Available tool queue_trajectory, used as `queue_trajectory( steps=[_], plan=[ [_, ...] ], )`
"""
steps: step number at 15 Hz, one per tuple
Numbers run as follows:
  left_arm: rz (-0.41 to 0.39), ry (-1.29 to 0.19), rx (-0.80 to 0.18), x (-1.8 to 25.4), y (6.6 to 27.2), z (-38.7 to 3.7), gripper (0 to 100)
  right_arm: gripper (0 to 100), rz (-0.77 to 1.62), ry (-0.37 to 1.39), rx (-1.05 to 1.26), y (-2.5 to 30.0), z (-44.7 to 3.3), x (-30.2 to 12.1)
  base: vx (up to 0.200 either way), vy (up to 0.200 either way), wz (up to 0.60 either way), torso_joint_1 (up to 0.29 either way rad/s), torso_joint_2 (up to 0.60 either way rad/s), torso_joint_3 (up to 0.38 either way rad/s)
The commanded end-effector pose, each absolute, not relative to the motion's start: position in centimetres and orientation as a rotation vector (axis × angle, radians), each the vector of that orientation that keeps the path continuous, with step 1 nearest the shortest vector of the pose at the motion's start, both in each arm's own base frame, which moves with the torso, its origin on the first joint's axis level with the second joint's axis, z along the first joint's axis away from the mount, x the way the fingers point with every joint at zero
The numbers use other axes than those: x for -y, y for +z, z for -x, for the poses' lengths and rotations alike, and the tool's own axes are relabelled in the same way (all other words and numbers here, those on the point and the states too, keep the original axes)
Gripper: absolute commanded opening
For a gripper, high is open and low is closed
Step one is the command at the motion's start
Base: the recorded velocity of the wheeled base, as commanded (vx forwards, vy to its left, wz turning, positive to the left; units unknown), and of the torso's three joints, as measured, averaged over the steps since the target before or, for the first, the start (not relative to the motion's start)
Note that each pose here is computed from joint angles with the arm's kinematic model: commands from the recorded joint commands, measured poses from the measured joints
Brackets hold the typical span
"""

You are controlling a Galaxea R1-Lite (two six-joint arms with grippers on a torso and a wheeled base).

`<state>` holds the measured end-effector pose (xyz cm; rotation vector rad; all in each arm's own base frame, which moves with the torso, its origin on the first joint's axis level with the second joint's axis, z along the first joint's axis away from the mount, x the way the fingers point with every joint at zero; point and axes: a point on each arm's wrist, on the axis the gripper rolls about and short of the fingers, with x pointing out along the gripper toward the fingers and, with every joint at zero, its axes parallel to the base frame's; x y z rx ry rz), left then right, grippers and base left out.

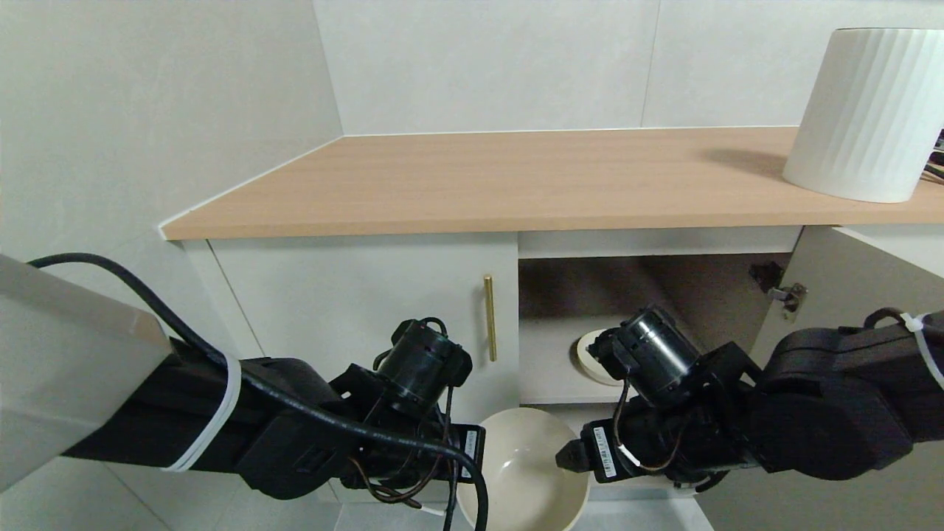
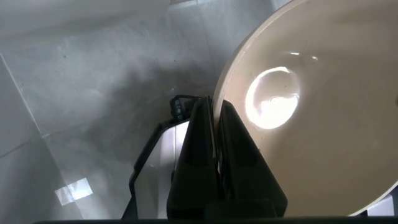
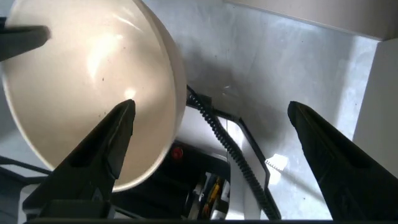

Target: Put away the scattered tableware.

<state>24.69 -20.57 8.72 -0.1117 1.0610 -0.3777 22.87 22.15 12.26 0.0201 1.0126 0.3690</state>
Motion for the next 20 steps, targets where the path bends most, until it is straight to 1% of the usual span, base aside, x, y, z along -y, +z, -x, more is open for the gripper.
queue_trajectory(
  steps=[1, 2, 13, 14, 20],
  plan=[
    [0.113, -0.378, -1.058, 20.58, 8.77, -24.7, 0, 100, -0.009, 0.362, -1.031, 11.34, -23.12, -22.42, 0.0, 0.0, 0.0, 0.0, 0.0, 0.0],
    [0.112, -0.378, -1.06, 20.57, 8.76, -24.69, 0, 0, -0.007, 0.362, -1.034, 11.23, -23.14, -22.51, 0.0, 0.0, 0.0, 0.0, 0.0, 0.0],
    [0.114, -0.379, -1.057, 20.55, 8.86, -24.67, 0, 0, -0.006, 0.359, -1.034, 11.19, -23.16, -22.46, 0.0, 0.0, 0.0, 0.0, 0.0, 0.0],
    [0.116, -0.379, -1.056, 20.54, 8.9, -24.66, 100, 0, -0.007, 0.36, -1.035, 11.19, -23.16, -22.46, 0.0, 0.0, 0.0, 0.0, 0.0, 0.0],
    [0.115, -0.374, -1.047, 20.51, 9.06, -24.65, 100, 0, -0.004, 0.357, -1.036, 11.11, -23.16, -22.45, 0.0, 0.0, 0.0, 0.0, 0.0, 0.0]
  ],
)
